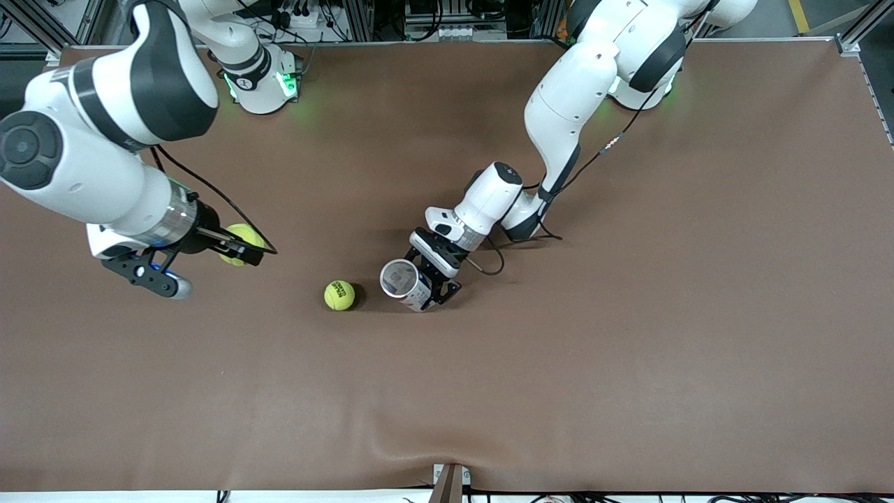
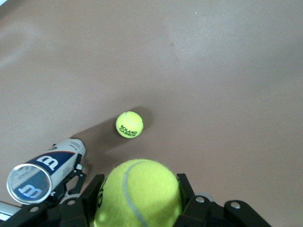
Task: Insert tennis ball vertically with right arm
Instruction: 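Move the held ball over the can opening with the right gripper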
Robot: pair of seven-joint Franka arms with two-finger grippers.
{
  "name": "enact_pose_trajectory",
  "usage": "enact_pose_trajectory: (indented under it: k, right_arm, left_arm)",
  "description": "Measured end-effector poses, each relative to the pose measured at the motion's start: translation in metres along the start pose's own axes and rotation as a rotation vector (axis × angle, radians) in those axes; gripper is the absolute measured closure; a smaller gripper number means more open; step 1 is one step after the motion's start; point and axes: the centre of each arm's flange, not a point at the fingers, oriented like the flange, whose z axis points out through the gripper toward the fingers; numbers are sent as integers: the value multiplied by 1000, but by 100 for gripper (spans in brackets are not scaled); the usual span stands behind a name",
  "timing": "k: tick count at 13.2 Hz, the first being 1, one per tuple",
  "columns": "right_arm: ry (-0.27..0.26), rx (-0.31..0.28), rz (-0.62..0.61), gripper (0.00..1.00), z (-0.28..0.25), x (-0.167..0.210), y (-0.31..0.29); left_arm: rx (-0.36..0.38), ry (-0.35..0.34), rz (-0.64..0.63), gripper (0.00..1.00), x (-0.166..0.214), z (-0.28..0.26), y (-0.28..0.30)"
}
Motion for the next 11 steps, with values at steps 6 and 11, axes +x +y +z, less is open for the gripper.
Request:
enact_pose_trajectory:
  k: [6,11]
  right_arm:
    - [26,23,115,33,12,-26,-40]
    - [38,37,168,33,19,-47,-67]
  left_arm:
    - [5,-46,-4,0,-22,0,-6]
    - [4,-46,-4,0,-22,0,-6]
